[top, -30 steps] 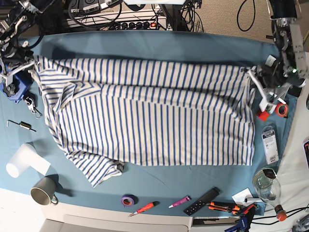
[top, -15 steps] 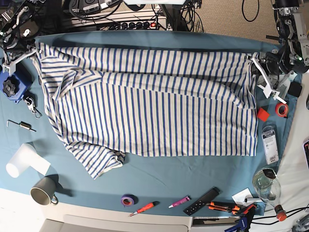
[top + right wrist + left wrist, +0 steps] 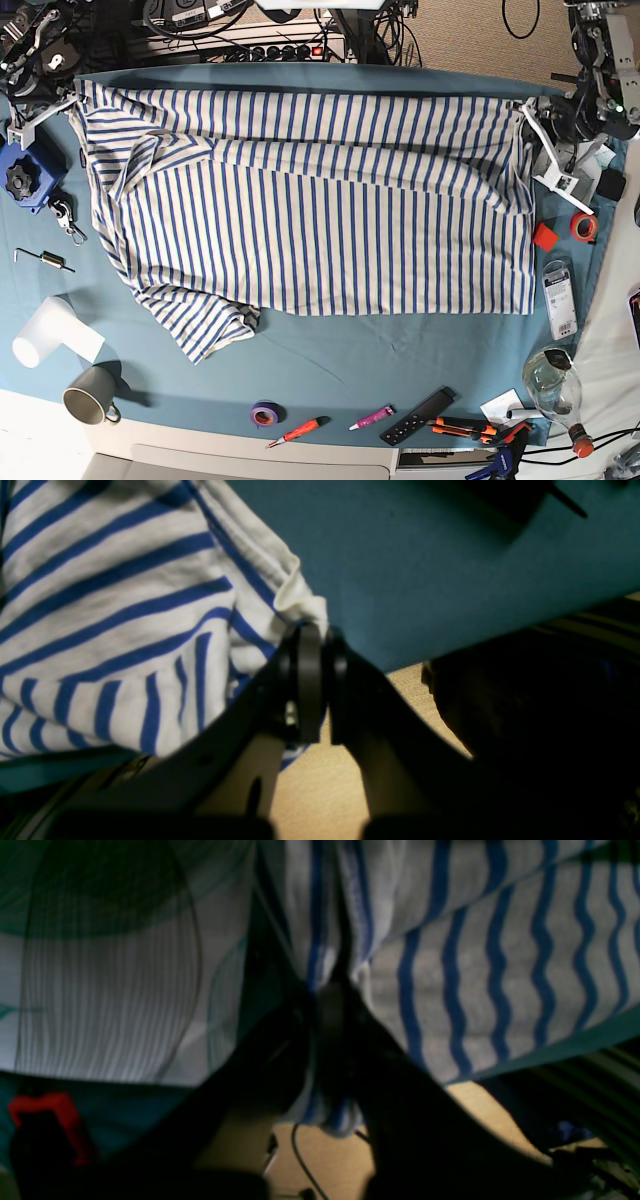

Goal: Fold the T-shirt properly
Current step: 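Pull the folded shirt back toward the robot with both grippers, then open both grippers and release the shirt edge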

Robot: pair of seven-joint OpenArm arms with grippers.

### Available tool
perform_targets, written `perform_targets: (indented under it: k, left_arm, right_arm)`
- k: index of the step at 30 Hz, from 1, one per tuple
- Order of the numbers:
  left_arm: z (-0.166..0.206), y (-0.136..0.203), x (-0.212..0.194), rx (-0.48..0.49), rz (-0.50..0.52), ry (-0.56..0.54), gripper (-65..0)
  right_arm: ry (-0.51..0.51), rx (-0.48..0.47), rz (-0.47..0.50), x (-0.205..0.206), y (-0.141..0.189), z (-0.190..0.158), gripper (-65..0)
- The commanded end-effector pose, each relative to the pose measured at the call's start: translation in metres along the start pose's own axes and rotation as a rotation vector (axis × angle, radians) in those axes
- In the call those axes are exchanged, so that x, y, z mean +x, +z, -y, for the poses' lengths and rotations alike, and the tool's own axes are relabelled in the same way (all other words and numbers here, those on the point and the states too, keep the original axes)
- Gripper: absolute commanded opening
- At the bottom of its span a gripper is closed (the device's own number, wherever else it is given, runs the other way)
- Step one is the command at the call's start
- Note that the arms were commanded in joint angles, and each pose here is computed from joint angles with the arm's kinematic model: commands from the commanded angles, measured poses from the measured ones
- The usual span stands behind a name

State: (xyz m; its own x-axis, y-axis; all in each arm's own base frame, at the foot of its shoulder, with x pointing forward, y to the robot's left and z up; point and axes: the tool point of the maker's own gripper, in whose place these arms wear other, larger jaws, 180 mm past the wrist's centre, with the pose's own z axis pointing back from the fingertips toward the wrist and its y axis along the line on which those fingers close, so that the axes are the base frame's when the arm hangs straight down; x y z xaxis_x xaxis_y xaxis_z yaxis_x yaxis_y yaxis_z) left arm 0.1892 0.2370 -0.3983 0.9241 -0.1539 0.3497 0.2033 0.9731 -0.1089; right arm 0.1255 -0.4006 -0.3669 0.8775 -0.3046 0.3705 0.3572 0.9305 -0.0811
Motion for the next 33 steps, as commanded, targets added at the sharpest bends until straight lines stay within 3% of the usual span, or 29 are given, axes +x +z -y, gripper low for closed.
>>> perform_targets:
  k: [1,11,13,15,17,23,28,33]
  left_arm:
    - [-0.017,0.007,-0.002,0.073,-0.026,-0.017,-65.0]
    - [-0.015,0.007,0.001,0.061,-0.011,-0.049,-64.1]
    - [-0.015,0.007,0.001,0.061,-0.008,-0.050,-53.6]
    - [-0.015,0.007,0.003,0.061,0.003,-0.050,-44.2]
    - [-0.014,0.007,0.004,0.061,0.005,-0.050,-39.1]
    - [-0.010,0.016,0.016,0.072,0.044,-0.081,-38.5]
    - [-0.011,0.035,0.036,0.154,0.107,-0.157,-38.5]
    - [-0.004,0.051,0.068,0.177,0.267,-0.173,-38.5]
  right_arm:
    - [0.028,-0.065,0.015,0.009,0.009,0.016,-65.0]
    - [0.026,-0.043,0.018,0.008,0.009,0.012,-65.0]
    - [0.032,-0.017,0.029,0.010,0.009,0.008,-65.0]
    - [0.040,0.014,0.042,0.012,0.009,0.002,-59.5]
    - [0.042,0.042,0.054,0.014,0.009,-0.003,-53.1]
    - [0.074,0.119,0.153,0.036,0.025,-0.024,-51.9]
    - [0.178,0.047,0.279,0.066,0.058,-0.033,-51.9]
    - [0.230,-0.024,0.397,0.088,0.080,-0.034,-51.9]
